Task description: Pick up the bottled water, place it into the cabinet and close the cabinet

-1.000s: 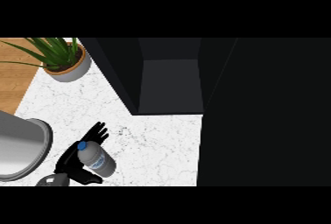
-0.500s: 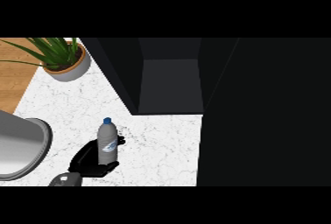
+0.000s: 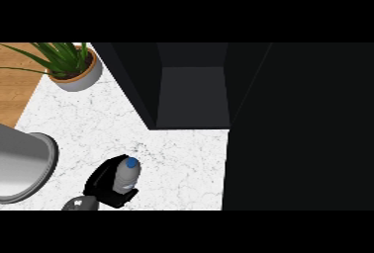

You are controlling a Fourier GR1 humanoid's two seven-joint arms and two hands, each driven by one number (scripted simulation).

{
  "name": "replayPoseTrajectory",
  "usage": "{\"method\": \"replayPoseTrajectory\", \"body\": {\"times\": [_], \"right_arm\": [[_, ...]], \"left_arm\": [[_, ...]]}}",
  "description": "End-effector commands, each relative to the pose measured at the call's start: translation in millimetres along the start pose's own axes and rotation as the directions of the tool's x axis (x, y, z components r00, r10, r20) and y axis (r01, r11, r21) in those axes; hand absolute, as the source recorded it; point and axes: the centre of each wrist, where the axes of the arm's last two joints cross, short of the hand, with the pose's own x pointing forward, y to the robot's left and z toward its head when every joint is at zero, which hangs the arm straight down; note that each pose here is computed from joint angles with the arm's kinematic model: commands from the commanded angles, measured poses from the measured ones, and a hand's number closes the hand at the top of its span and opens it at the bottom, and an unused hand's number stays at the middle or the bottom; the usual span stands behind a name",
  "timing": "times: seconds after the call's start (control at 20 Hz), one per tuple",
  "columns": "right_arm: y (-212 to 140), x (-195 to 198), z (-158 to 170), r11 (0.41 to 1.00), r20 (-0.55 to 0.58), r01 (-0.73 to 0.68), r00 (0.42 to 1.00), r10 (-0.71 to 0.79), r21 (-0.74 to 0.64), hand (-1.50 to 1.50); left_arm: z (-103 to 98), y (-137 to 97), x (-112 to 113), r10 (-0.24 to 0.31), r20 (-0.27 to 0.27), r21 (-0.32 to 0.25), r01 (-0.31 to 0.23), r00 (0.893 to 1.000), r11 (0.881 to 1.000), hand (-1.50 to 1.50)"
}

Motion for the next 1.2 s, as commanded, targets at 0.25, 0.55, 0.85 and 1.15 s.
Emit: {"method": "replayPoseTrajectory", "body": {"times": [0.25, 0.55, 0.85, 1.15], "right_arm": [[1.4, -4.5, 0.6, 1.0, 0.004, -0.004, 1.0, 0.004, 0.012, -1.5], [8.7, -10.5, 0.5, 1.0, -0.012, -0.014, 1.0, 0.014, -0.006, -1.5], [7.4, -15.5, -17.1, 0.999, 0.013, -0.021, 1.0, 0.021, 0.024, -1.5], [12.9, -15.0, 6.9, 1.0, -0.014, -0.007, 1.0, 0.007, 0.029, -1.5]], "left_arm": [[13.8, 32.4, 19.9, 0.039, 0.336, 0.365, -0.168, 0.941, 0.916, 1.5], [17.2, 32.9, 14.2, 0.081, 0.412, 0.363, -0.245, 0.907, 0.899, 1.5], [24.2, 42.1, 25.3, 0.114, 0.386, 0.326, -0.251, 0.915, 0.911, 1.5], [-8.3, 9.2, 43.4, 0.13, 0.348, 0.297, -0.241, 0.928, 0.924, 1.5]]}}
